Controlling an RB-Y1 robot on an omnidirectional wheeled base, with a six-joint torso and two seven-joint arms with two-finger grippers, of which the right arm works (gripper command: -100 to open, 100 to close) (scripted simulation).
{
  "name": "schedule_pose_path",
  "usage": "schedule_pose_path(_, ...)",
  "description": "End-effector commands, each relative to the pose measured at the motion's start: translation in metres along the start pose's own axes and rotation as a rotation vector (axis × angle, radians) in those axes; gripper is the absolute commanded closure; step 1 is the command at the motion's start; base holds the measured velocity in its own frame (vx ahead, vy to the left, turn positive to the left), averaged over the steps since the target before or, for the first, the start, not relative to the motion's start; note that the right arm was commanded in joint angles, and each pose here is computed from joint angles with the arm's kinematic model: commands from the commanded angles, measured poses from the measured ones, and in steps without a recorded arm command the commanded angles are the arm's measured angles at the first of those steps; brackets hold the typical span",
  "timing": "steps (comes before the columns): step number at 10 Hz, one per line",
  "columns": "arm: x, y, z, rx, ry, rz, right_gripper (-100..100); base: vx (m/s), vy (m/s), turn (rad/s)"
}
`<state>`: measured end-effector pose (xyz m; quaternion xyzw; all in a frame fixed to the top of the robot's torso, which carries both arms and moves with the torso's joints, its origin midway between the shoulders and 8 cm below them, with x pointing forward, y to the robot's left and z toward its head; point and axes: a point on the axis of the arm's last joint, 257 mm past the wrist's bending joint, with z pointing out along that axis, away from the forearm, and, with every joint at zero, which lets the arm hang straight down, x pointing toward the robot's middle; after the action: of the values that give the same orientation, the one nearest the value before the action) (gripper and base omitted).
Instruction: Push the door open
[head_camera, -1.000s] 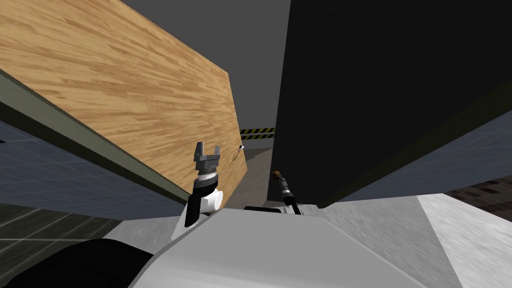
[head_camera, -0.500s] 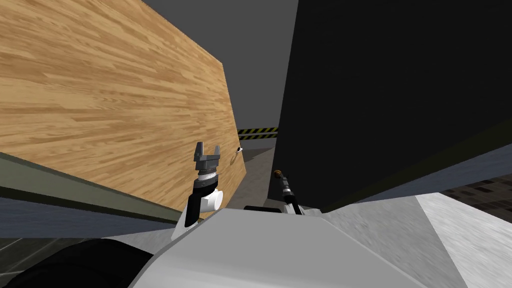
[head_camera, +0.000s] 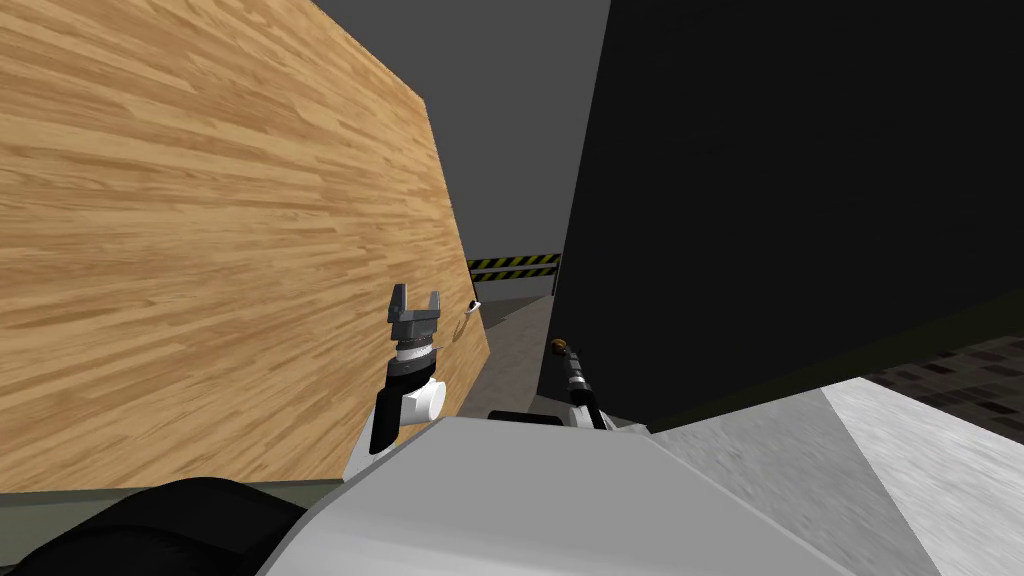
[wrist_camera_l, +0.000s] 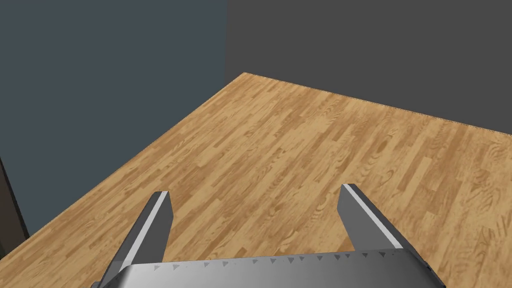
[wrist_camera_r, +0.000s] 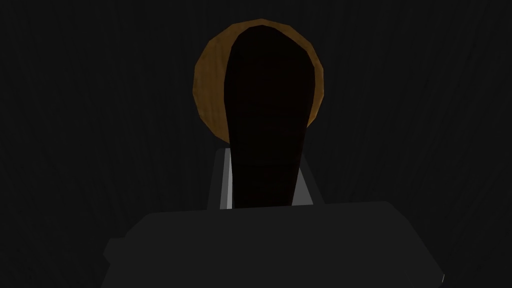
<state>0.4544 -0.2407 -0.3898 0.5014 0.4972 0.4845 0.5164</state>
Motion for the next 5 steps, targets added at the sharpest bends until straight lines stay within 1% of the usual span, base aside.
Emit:
schedule_pose_path(1, -0.018, 0.001, 0.0025, -0.010, -0.040, -0.012, 100, 0.148, 0.049, -0.091)
schedule_pose_path(2, -0.021, 0.002, 0.0028, -0.010, -0.049, -0.012, 100, 0.136, 0.046, -0.125)
schedule_pose_path(3, -0.026, 0.002, 0.0033, -0.010, -0.068, -0.012, 100, 0.124, 0.054, -0.129)
schedule_pose_path(4, -0.026, 0.002, 0.0033, -0.010, -0.068, -0.012, 100, 0.096, 0.054, -0.035)
schedule_pose_path(5, -0.031, 0.002, 0.0037, -0.010, -0.087, -0.012, 100, 0.103, 0.048, -0.067)
